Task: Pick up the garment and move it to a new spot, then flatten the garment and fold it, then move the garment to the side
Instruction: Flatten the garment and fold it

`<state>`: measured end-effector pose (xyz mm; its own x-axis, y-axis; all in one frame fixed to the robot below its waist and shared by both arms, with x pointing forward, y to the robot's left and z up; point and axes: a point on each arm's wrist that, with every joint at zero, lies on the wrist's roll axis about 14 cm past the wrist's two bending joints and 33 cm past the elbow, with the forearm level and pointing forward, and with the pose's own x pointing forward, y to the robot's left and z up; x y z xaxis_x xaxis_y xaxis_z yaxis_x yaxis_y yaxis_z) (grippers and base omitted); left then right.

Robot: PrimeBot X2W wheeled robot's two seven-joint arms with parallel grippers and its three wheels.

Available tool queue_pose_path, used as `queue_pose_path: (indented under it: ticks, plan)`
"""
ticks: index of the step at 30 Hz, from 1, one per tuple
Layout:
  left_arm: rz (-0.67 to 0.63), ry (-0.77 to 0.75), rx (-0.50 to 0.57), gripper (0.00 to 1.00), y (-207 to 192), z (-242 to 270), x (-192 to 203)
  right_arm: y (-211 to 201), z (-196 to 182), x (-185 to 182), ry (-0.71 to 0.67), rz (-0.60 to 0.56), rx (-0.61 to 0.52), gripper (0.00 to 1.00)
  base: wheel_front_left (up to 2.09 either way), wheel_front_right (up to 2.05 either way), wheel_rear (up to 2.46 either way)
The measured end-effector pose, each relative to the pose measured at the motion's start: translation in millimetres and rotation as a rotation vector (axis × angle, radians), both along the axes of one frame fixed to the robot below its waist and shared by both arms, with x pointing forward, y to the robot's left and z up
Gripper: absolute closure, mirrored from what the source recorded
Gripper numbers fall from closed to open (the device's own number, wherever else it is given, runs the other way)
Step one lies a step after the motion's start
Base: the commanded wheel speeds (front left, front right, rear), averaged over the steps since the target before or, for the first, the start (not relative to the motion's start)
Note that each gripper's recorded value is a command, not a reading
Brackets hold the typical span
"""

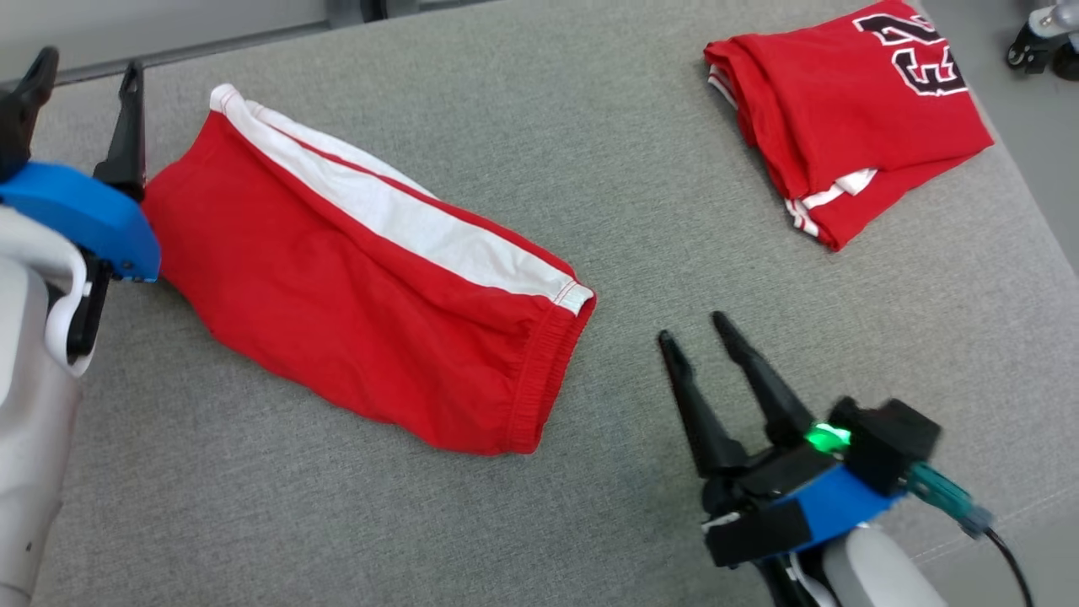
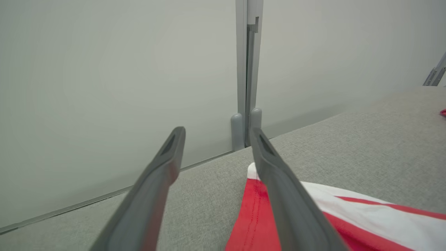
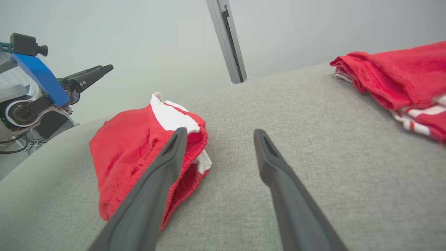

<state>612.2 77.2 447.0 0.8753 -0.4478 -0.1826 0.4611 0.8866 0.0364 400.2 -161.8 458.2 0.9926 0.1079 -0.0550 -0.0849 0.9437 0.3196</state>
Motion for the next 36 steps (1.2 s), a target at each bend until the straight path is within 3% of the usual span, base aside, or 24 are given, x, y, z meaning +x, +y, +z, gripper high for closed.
queue_pose_path:
  ticks: [8,15,24,34,35,36]
  plan:
    - [0.024,0.021,0.002,0.00,14.4,-6.0,-15.2,-26.6,39.9,-28.4,-0.115,-0.109,-0.100,0.00,0.00,0.00,0.00]
    - [0.021,0.100,0.002,0.00,10.3,-30.5,-16.9,-24.4,32.6,-35.0,-0.087,-0.117,-0.096,0.00,0.00,0.00,0.00]
    - [0.014,0.280,0.058,0.00,10.3,-97.8,-39.9,-19.5,29.3,-25.5,-0.080,-0.103,-0.082,0.00,0.00,0.00,0.00]
    - [0.023,0.317,0.046,0.00,10.2,-113.8,-45.0,-15.8,24.5,-18.2,-0.071,-0.090,-0.063,0.00,0.00,0.00,0.00]
    - [0.019,0.311,0.043,0.02,9.0,-112.6,-44.4,-14.3,24.6,-17.6,-0.072,-0.086,-0.060,0.00,0.00,0.00,0.00]
    - [0.016,0.306,0.041,0.51,7.8,-111.8,-44.4,-13.1,25.0,-17.0,-0.074,-0.083,-0.059,0.00,0.00,0.00,0.00]
